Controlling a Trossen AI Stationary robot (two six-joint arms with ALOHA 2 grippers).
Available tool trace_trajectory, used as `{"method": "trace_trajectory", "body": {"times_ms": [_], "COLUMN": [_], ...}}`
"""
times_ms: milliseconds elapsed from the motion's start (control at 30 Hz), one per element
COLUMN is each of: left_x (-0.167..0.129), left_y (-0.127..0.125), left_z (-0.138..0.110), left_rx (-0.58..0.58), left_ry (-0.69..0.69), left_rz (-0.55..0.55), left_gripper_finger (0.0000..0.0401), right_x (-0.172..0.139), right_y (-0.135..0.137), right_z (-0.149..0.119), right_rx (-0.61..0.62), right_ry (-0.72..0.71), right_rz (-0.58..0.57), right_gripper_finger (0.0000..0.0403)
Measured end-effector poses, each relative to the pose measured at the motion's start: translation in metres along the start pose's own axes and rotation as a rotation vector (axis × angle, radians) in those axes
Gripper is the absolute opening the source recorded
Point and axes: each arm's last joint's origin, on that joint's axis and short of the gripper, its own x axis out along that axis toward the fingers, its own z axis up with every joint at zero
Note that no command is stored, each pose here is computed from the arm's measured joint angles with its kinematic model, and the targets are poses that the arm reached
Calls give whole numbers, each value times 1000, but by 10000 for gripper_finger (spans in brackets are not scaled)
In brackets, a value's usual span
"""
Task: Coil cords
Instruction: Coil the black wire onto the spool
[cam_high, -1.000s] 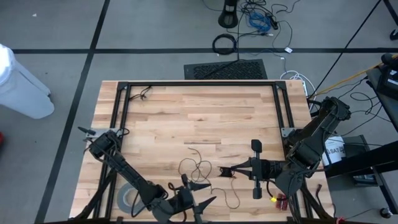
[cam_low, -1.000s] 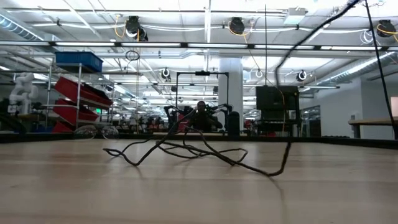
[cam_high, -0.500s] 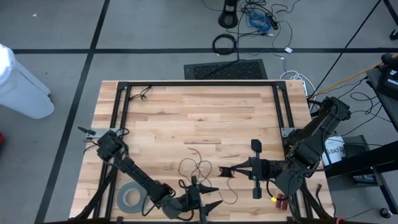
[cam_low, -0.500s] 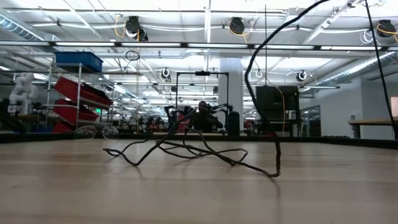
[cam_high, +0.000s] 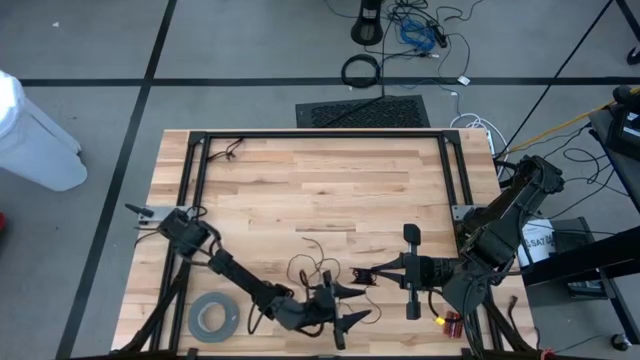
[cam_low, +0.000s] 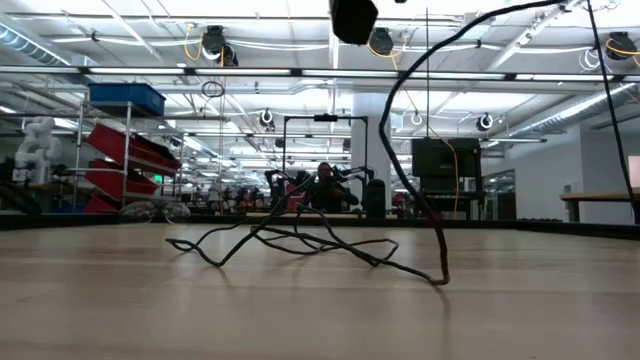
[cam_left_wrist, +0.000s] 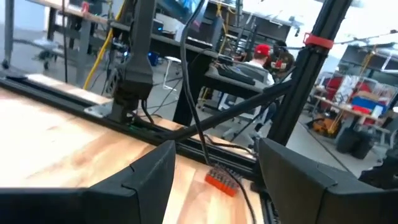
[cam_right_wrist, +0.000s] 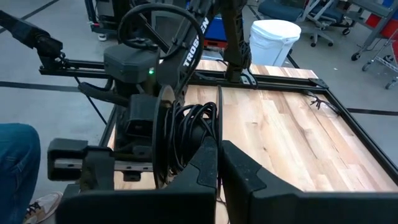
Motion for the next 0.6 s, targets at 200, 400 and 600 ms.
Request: {"method": "trace_trajectory", "body": {"times_ms": [200,400,600], "left_x": [9,10,10], "left_y": [9,10,10], "left_z": [2,2,2], "left_rx": [14,54,62], "left_ry": [5,3,3], "left_rz": [-30,-30,-31], "left_gripper_finger": [236,219,135], "right_x": [0,0,0], "right_y": [0,0,0], "right_z": [0,0,0], "right_rx": [-2,-2,-2], "right_ry": [0,-1,-1], "right_rz": [0,-2,-3], "right_gripper_finger": [0,0,0]}}
